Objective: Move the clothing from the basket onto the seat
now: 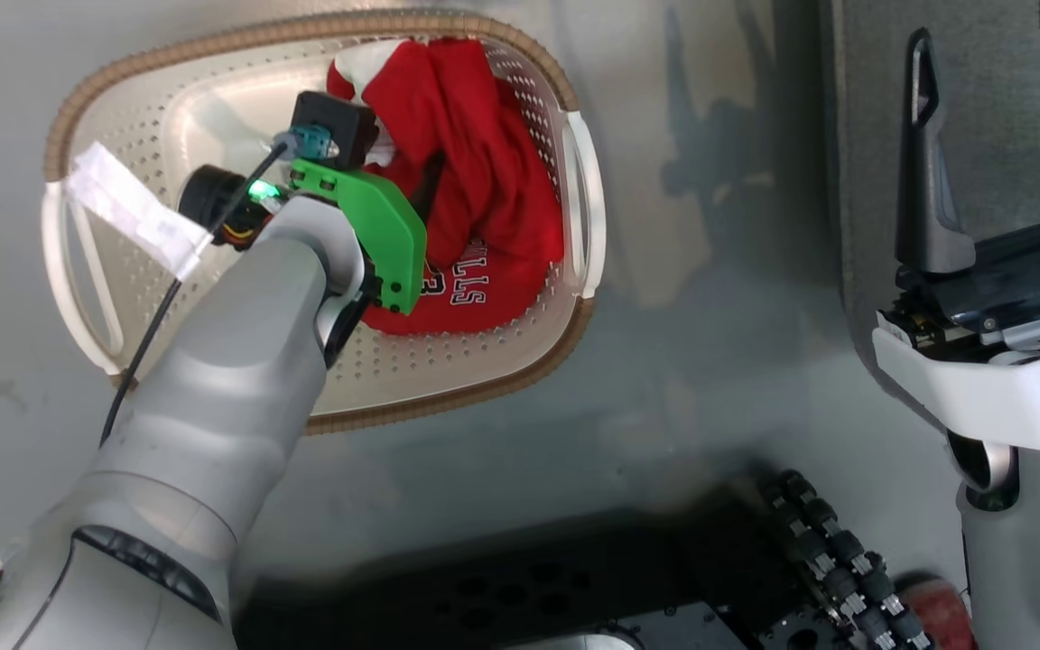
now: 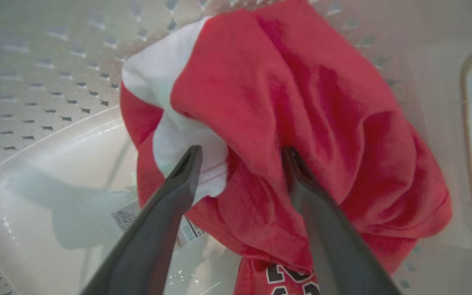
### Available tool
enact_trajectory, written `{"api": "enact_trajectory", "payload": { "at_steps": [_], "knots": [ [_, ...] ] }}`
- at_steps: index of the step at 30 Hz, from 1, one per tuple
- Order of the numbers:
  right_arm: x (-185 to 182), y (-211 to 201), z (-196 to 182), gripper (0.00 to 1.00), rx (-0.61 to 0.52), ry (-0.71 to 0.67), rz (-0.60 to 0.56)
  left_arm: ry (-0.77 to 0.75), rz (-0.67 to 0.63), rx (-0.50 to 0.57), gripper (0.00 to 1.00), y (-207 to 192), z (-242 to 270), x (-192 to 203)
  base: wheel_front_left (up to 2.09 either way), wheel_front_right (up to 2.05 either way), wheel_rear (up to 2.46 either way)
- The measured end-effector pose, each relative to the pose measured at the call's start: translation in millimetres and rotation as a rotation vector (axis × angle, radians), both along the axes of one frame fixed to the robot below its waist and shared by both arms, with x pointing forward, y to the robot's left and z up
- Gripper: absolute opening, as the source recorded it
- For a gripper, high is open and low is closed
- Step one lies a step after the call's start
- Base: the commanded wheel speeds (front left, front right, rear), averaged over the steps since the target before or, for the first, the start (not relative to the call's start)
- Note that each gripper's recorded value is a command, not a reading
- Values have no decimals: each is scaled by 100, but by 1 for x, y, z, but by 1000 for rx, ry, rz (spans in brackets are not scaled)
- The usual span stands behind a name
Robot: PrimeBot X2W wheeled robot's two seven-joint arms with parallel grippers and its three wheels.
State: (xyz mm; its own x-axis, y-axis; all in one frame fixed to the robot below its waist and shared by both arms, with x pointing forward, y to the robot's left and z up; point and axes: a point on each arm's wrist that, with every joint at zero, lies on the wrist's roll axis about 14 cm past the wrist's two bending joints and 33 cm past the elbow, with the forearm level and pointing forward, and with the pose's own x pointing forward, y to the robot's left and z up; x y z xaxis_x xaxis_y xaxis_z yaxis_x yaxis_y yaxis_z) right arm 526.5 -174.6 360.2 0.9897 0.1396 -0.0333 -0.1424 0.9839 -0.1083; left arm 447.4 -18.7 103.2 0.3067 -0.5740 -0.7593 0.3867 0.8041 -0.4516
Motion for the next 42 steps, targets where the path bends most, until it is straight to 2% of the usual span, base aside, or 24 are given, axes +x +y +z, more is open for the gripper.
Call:
{"api": "enact_trajectory", "payload": {
  "at_steps": [10,18,20,21,26,32,37,42],
  "knots": [
    [-6,7,-42,100,-24,82,32,123,45,-31,100,-9,-36,-18,0,0,0],
    [-9,10,-48,100,-21,95,42,127,-3,21,100,0,-50,-23,0,0,0],
    [-10,10,-48,100,-22,97,41,117,-29,31,17,0,-52,-26,0,0,0],
    [-10,10,-48,100,-23,98,40,104,-40,30,0,-1,-52,-26,0,0,0],
    [-10,8,-48,100,-24,99,33,6,-118,18,0,-7,-47,-22,0,0,0],
    [-2,9,-39,100,-12,60,30,-47,-129,18,0,-4,-43,-16,0,0,0],
    [9,13,-26,100,1,11,38,-86,-109,21,0,3,-37,-6,0,0,0],
    [11,18,-15,100,12,-1,47,-74,-73,7,0,7,-22,-18,0,0,0]
  ]
}}
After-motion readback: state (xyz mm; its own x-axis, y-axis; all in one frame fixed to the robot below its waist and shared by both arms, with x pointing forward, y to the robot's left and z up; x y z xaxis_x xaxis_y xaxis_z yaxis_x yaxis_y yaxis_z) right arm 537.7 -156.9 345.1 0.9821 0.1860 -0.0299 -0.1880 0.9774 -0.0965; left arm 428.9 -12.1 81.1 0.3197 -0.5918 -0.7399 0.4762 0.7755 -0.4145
